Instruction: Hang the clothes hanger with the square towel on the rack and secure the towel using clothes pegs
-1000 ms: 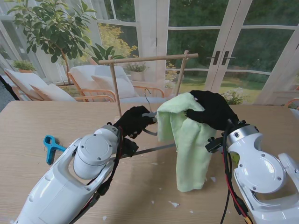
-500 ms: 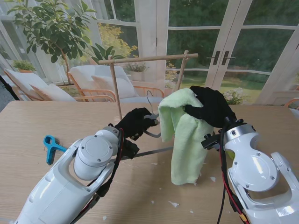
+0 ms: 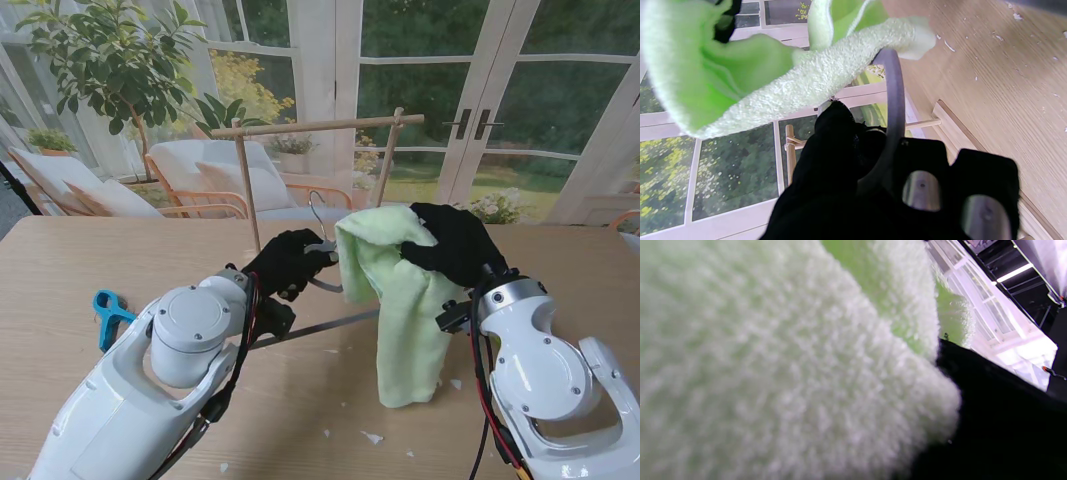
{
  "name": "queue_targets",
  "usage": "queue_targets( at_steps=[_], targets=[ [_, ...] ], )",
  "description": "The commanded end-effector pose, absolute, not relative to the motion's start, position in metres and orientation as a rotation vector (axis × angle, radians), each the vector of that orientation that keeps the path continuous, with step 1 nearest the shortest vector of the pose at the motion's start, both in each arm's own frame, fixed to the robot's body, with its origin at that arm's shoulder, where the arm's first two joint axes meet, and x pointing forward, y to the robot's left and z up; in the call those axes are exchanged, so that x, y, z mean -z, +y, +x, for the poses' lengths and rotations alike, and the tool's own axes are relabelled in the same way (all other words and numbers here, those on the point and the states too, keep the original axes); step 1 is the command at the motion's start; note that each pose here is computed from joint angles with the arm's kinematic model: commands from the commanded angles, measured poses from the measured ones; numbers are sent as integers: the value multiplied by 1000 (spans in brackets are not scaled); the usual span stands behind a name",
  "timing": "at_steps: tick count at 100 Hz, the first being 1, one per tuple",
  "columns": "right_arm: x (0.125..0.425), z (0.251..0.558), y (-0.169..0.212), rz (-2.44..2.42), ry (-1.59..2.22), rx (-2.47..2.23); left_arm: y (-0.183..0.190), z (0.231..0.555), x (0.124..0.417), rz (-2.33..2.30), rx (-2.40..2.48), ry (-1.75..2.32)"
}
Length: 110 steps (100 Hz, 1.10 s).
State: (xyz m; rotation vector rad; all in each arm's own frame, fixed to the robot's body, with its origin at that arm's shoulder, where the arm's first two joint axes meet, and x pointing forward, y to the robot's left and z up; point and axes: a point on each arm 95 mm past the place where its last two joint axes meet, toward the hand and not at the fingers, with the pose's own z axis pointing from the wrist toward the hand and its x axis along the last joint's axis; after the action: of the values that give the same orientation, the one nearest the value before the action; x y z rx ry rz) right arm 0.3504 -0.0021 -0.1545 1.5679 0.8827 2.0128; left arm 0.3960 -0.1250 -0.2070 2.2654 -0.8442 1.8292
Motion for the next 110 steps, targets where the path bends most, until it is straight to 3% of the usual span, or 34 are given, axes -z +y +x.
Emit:
queue_targets(
  at_steps=[1,25,76,110],
  targets=[
    [167,348,-4,1621,909,-1976,-128,393,200,2245,-1830,-831],
    [179,336,-5,1593,979,-1924,-125,396,195,2283,-1861,-788],
    [175,309,6,1509,1024,-1967,-112,412,195,2388,-1867,-762],
    [154,329,6,1516,930,-2011,-113,409,205,2374,-1828,-877]
  ],
)
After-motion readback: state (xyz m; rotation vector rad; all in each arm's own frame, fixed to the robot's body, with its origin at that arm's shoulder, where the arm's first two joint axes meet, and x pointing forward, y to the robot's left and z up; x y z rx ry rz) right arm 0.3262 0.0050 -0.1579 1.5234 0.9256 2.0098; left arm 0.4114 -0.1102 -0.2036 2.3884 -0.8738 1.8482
